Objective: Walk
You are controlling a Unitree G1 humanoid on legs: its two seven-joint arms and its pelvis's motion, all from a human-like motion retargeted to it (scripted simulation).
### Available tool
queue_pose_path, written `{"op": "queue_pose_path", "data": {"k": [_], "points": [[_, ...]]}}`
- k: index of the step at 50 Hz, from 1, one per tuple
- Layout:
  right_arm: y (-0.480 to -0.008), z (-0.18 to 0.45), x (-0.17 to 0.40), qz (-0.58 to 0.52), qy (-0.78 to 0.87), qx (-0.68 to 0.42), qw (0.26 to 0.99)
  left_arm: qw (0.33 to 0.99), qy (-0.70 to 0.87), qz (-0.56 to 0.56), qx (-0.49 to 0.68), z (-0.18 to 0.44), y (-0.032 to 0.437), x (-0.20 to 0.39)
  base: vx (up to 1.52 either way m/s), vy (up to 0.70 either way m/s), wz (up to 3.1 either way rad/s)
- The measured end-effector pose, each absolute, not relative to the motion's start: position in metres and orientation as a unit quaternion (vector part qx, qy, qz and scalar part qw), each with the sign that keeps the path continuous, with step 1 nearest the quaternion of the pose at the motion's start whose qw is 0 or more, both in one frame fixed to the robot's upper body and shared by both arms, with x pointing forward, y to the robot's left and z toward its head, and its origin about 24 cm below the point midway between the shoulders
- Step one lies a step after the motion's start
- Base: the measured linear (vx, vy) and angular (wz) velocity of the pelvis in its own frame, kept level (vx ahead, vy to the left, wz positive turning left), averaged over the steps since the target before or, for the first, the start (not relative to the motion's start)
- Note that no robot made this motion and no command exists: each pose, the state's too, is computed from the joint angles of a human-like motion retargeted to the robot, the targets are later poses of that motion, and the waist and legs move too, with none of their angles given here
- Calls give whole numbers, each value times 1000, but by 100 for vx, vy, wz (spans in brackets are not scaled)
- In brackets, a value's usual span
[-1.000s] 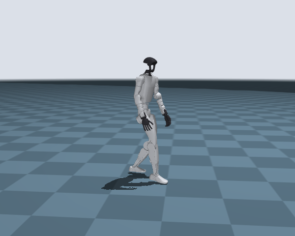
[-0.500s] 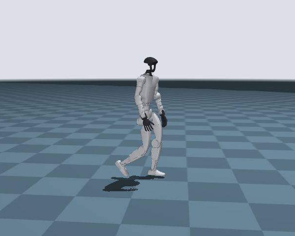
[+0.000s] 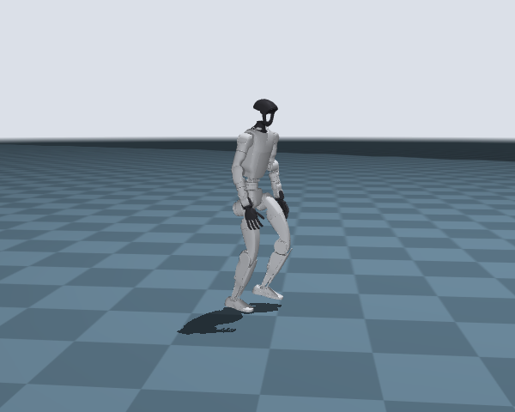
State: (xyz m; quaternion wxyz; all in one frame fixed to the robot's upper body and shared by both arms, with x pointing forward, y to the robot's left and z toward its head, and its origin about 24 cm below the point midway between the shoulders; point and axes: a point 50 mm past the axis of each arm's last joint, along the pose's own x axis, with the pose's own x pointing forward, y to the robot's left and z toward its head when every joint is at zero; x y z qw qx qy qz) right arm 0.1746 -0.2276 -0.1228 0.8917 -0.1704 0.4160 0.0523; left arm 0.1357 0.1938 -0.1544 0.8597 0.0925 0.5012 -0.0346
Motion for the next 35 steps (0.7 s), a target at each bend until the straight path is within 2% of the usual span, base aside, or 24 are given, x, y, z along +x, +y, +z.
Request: {"op": "queue_pose_path", "data": {"k": [17,27,35], "points": [[-236,-148,121,26,507,-166,846,904,405,-40,130,-127,183,195,-32,-1,4],[-223,-153,117,34,521,-156,839,926,335,-93,145,-105,155,230,-31,11,16],[-211,-153,128,57,516,-147,842,926,327,-99,163,-100,153,239,-31,20,8]]}}
